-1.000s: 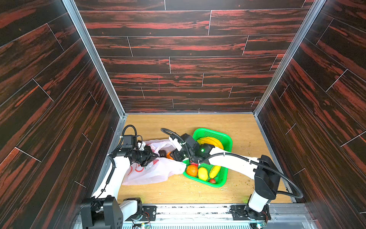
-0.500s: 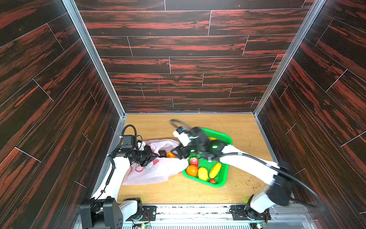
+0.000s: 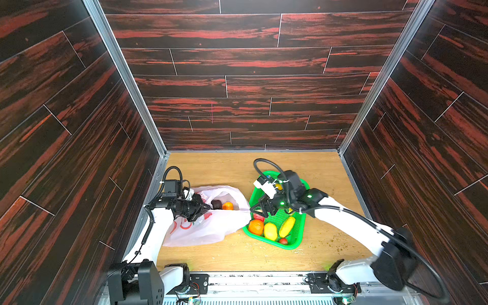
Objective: Place the fake fruits into the plastic bag and tie a complex knot
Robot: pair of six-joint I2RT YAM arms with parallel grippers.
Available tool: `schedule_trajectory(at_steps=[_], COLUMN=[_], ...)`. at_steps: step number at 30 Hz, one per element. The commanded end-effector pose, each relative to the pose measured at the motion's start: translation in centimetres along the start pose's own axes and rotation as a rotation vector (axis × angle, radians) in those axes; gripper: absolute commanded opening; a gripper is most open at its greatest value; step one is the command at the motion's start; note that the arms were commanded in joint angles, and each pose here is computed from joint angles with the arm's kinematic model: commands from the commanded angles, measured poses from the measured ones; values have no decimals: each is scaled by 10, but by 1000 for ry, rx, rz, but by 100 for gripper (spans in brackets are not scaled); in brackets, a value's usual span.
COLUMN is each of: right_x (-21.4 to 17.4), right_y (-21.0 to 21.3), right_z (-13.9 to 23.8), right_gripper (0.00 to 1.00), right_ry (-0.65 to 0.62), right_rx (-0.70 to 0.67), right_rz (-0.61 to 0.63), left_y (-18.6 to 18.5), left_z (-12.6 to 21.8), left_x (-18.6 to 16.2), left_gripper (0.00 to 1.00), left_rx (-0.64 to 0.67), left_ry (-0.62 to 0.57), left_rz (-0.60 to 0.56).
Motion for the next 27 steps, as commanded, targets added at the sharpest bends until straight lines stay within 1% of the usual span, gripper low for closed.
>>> schedule_trajectory(at_steps=[1, 8, 11, 13, 16, 18, 20, 22, 24, 25, 27], right_x=[4, 8, 7, 8, 10, 10, 9, 10, 14, 15, 18], right_y=[-2, -11, -14, -16, -14, -14, -14, -13, -12, -12, -11], right_z=[-18, -41, -50, -55, -60, -61, -61, -59, -56, -55, -52], right_gripper=[79, 75, 74, 72, 66, 56, 42, 24, 3, 0, 0], right_ry=[-2, 6, 19, 20, 21, 21, 22, 18, 3, -5, -22], right_rx=[92, 139, 134, 144, 157, 166, 168, 163, 155, 150, 142], right_rz=[10, -35, -45, -54, -60, -68, -76, -81, -79, -81, -86], left_y=[-1, -3, -3, -3, -4, -5, -7, -8, -11, -12, -15], left_z=[2, 3, 3, 3, 4, 4, 6, 8, 10, 11, 13], left_x=[2, 2, 2, 2, 2, 1, 1, 0, 0, 0, 0], left_gripper=[0, 0, 0, 0, 0, 0, 0, 2, 6, 9, 12], left_rx=[-1, -7, -10, -10, -13, -15, -22, -26, -33, -36, -49], left_ry=[-17, -14, -12, -11, -12, -13, -18, -26, -36, -38, -42], left_rz=[-16, -18, -19, -19, -19, -24, -28, -35, -44, -46, -55])
Point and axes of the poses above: each gripper's point midway between its finger pads, its own z axis back along the fingers, its own y axis along the line the jaws close on, x = y × z, the point moved 8 cm from there along z, back along the fingers, and after that the axes turned 5 degrees about z, right-handed, at the moved point
